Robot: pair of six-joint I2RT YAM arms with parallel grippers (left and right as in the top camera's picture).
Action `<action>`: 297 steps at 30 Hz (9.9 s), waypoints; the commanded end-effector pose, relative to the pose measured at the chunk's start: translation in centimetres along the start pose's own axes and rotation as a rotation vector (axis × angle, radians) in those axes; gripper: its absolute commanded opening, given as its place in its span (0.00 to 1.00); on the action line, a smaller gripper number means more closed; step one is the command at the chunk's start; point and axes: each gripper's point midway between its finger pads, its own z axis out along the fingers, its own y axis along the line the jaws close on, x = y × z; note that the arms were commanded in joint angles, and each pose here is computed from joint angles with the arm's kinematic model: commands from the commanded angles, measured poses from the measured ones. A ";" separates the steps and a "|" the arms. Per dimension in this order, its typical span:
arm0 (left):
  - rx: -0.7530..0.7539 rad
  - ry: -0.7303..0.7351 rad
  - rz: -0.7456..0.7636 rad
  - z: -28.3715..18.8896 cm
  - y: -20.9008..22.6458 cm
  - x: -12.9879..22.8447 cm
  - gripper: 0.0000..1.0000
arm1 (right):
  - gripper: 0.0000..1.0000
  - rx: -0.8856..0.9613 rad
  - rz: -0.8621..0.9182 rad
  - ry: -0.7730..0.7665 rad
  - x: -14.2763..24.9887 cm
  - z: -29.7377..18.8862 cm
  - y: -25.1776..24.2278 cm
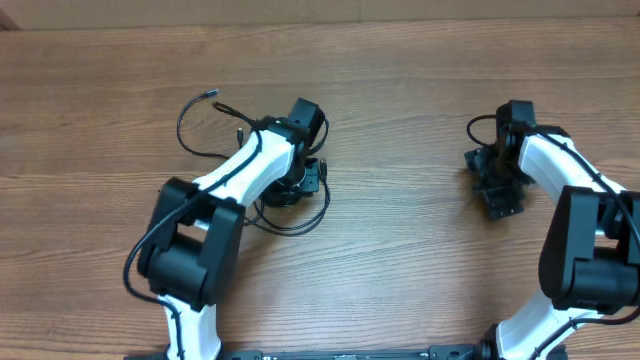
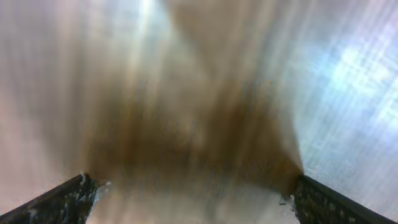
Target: Untangle cables
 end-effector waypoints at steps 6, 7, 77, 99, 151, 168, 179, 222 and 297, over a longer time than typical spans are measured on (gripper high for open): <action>0.042 0.007 0.031 -2.5 -0.3 -1.0 0.04 | 1.00 -0.145 -0.005 -0.041 -1.0 2.1 3.5; 0.109 -0.025 0.038 -4.7 -0.9 -1.6 0.04 | 1.00 -0.148 -0.005 -0.042 -1.1 2.1 3.6; 1.240 -0.186 0.321 -19.7 -2.9 -3.4 0.04 | 0.11 -0.698 -0.858 0.456 28.2 -4.8 12.0; 1.004 -0.047 0.697 -15.6 -4.7 3.8 0.04 | 0.20 -0.359 -0.613 0.152 23.6 0.0 8.6; 1.128 -0.012 0.090 -17.7 0.3 -2.0 0.04 | 0.04 -0.856 -0.793 0.895 30.1 -10.9 11.7; 0.971 0.058 -0.128 -15.4 1.6 -3.4 0.04 | 0.67 -1.064 -1.152 0.897 32.2 -12.6 9.9; 0.447 0.053 -0.115 -9.3 1.3 -2.3 0.04 | 0.67 -0.522 -0.912 0.503 26.0 -2.5 7.8; -0.358 0.001 -0.040 -2.9 10.5 2.1 0.16 | 0.52 -0.317 -0.734 0.299 22.4 0.1 6.6; 0.307 -0.214 -0.087 -1.4 -11.8 -6.7 0.04 | 0.73 -0.349 -0.713 0.117 11.6 -5.6 5.7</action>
